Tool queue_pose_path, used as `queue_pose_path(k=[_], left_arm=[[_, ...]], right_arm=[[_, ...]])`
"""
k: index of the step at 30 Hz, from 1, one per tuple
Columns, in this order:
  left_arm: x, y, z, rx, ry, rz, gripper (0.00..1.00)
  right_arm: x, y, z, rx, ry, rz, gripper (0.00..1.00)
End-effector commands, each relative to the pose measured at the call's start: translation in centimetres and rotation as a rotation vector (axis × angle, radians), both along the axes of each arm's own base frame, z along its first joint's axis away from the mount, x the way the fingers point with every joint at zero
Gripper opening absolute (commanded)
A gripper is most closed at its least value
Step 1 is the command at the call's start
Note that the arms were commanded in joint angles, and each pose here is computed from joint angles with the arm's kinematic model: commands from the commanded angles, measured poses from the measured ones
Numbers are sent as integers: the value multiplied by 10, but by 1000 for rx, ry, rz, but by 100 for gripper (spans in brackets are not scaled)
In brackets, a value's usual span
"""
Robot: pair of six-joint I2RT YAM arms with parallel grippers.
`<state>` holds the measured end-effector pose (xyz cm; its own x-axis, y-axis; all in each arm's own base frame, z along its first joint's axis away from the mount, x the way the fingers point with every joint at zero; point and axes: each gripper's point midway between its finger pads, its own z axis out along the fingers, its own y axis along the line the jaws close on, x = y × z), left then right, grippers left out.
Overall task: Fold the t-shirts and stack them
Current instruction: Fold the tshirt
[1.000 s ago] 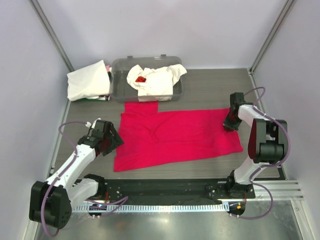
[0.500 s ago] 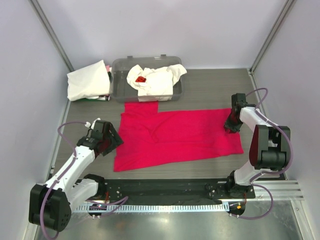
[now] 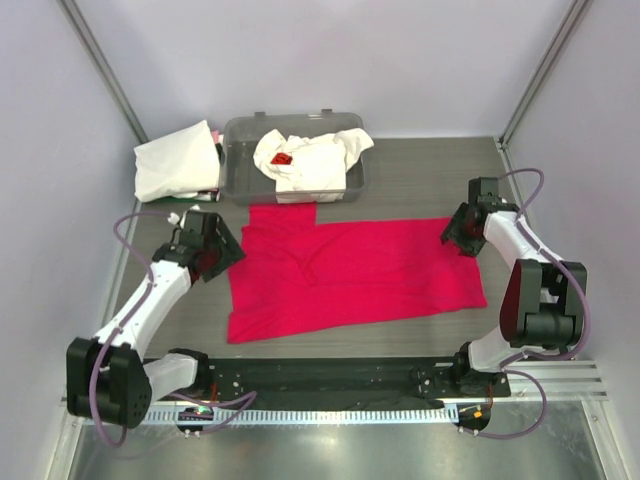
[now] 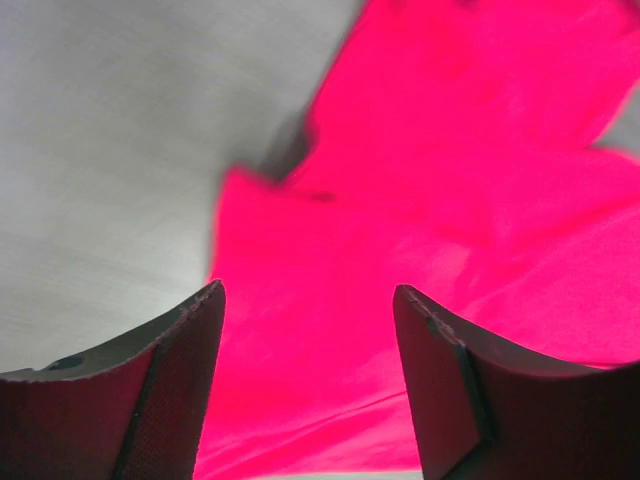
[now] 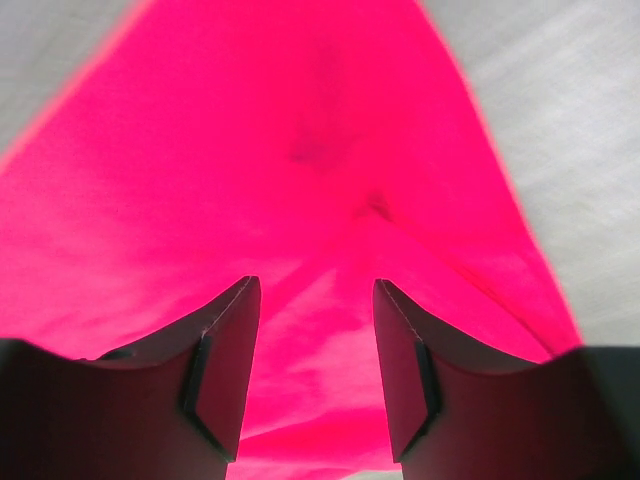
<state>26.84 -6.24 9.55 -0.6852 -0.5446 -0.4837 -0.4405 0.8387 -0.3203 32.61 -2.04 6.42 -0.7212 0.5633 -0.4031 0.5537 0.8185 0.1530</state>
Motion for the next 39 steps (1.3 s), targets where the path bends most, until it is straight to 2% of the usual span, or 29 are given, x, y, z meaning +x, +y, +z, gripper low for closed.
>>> queue_pose_path(k=[1,4,7,10,14,18,25,30,33,35,39], left_arm=[[42,-18,21,-53,-66,-72,68],[40,-40,-2,-141,-17,-114,64],[38,-61,-14,-173,-14,-128,64],[28,-85,-31,-198,23,-167,65],[7,-102,-59,-191,111,-200,65],[-25,-101,-78,-165,160,-203,64],[-73,-94,-81,-170,148,-173,63],[-95,-90,-55,-176,106,-172,63],[-90,-84,-27,-175,33,-154,64],[-76,-82,6,-148,-55,-163,68],[-29,-62,54,16,-211,-154,81]], right_arm=[[33,29,36,106,-144,67,55],[35,58,37,162,-162,127,55],[35,99,27,306,-185,204,55],[22,129,3,395,-124,245,55],[0,131,-23,378,-51,224,55],[-34,106,-50,265,62,135,54],[-94,95,-79,243,172,68,56],[-114,93,-62,252,145,40,59],[-119,94,-45,270,92,34,62],[-115,96,-35,280,63,48,64],[-93,98,-8,268,-5,108,66]])
